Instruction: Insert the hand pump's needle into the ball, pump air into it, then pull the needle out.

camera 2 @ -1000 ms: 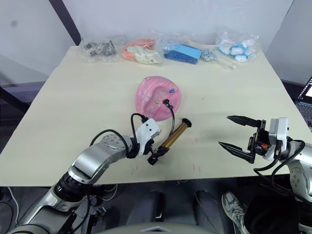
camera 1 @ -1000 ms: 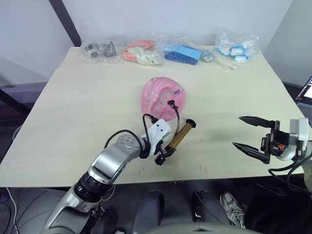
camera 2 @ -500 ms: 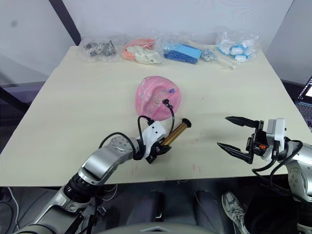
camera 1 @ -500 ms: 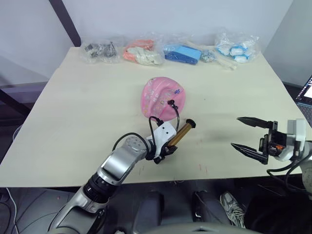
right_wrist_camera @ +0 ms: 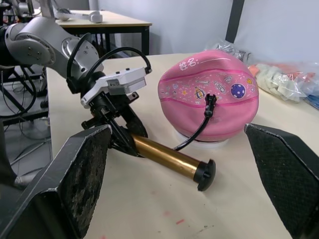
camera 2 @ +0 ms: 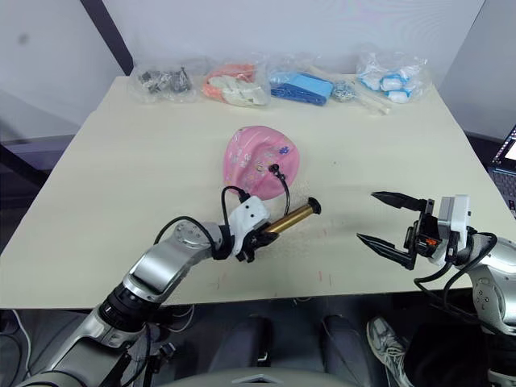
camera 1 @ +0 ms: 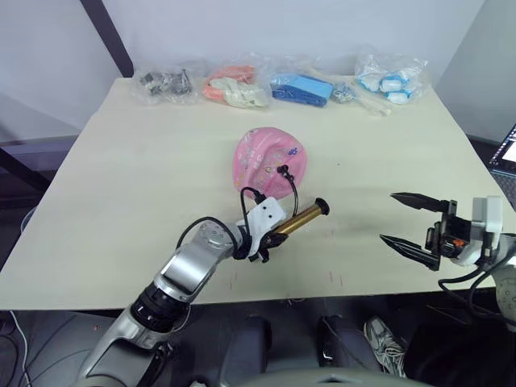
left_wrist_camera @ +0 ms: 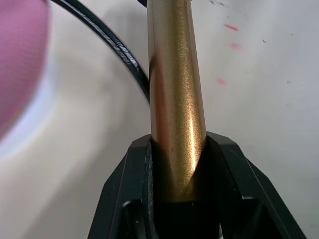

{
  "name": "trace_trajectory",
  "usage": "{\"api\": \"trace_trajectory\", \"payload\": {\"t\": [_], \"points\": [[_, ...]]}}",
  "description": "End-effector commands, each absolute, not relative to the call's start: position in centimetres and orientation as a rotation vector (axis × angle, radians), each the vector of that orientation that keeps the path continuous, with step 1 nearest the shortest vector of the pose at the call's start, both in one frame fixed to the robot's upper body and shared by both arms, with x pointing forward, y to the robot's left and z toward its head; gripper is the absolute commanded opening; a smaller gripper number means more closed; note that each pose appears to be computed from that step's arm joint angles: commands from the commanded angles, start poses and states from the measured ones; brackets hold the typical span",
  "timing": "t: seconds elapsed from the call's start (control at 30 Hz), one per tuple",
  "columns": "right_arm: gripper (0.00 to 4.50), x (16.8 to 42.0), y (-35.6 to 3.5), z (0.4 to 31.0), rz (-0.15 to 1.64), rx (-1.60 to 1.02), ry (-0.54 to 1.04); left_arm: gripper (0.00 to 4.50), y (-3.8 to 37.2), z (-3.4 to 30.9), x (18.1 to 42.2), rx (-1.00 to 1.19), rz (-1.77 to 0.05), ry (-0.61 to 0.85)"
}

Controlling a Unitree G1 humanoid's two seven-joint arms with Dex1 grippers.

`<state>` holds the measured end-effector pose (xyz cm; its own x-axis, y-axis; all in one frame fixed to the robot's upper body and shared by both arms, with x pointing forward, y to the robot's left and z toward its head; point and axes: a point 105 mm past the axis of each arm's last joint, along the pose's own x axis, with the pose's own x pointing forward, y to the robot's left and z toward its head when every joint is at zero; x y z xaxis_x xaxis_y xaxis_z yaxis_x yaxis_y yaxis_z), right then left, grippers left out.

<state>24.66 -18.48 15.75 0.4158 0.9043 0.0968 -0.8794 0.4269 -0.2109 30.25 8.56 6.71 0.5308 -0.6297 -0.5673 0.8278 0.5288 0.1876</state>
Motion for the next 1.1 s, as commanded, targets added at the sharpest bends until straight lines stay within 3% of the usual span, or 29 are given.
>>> {"api": "trace_trajectory", "payload": {"t": [0.03,0.27,0.53,0.73,0.9,1.1], "points": [[4.5,24.8,-17.4,16.9,1.109,-0.051,-0.213,1.02,8.9,9.4,30.7,0.42,-0.954,0.319],[4.5,26.0,-15.3,17.7,0.992,0.161,-0.207,1.02,8.9,12.2,30.9,0.264,-1.031,0.13],[4.5,27.9,-11.8,18.6,0.856,0.575,-0.135,1.02,8.7,12.9,30.4,0.12,-1.093,0.027],[4.5,30.1,-11.1,18.5,0.73,0.713,-0.067,1.02,8.6,13.1,30.6,0.077,-1.098,-0.025],[4.5,31.0,-9.7,18.3,0.741,0.76,0.004,1.02,8.3,13.2,30.3,0.036,-1.131,-0.052],[4.5,31.5,-8.7,19.8,0.783,0.86,-0.022,1.02,7.8,13.6,29.8,-0.005,-1.179,-0.06]]}}
